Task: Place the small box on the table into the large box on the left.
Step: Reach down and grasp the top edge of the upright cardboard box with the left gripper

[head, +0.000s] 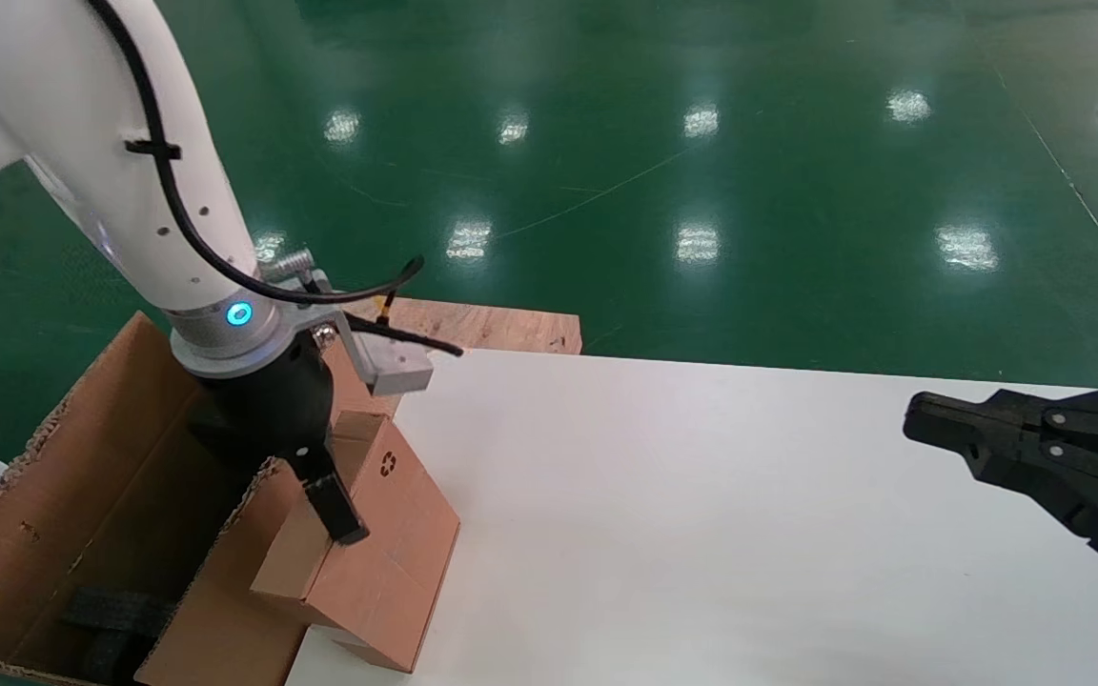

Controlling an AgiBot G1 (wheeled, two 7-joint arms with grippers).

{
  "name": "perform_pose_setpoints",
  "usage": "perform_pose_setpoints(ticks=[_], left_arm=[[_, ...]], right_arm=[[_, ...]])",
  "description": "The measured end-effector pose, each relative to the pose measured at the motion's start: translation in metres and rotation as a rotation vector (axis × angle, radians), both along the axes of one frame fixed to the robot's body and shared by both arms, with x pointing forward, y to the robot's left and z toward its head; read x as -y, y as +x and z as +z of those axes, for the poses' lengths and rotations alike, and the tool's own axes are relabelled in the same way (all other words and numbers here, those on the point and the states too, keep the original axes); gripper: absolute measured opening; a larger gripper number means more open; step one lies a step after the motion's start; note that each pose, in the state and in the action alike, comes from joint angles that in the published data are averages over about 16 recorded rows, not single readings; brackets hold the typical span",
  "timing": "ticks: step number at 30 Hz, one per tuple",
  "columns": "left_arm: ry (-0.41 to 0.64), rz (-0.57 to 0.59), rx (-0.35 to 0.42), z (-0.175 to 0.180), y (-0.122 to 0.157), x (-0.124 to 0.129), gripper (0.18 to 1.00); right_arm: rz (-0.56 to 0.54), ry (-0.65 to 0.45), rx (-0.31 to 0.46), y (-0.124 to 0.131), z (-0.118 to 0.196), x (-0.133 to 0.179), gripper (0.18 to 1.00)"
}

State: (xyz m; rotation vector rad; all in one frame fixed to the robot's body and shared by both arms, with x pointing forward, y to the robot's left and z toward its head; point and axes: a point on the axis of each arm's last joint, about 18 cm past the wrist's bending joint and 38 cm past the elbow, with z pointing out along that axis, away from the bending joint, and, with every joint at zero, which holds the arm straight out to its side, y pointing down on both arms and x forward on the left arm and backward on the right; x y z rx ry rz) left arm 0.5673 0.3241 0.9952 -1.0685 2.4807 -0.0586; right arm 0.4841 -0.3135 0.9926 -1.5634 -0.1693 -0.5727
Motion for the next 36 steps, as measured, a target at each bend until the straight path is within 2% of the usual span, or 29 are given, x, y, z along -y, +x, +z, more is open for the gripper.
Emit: perform_pose_setpoints(ticks=[9, 21, 36], left_arm=[[-0.032, 0.008, -0.05, -0.0012, 0.0039, 0.0014, 1.001], [-0.093, 0.003, -0.042, 0.004, 0.0065, 0.0051, 1.001], [-0.072, 0.005, -0.043, 0.0032, 0.0063, 0.004, 0.969]], right_arm=[[0.0, 0.0, 0.0, 0.0, 0.0, 0.0, 0.191], [-0.001, 0.001, 0.0, 0.0001, 0.0, 0.0001, 0.191], [-0.001, 0.001, 0.0, 0.0001, 0.0, 0.0001, 0.191]])
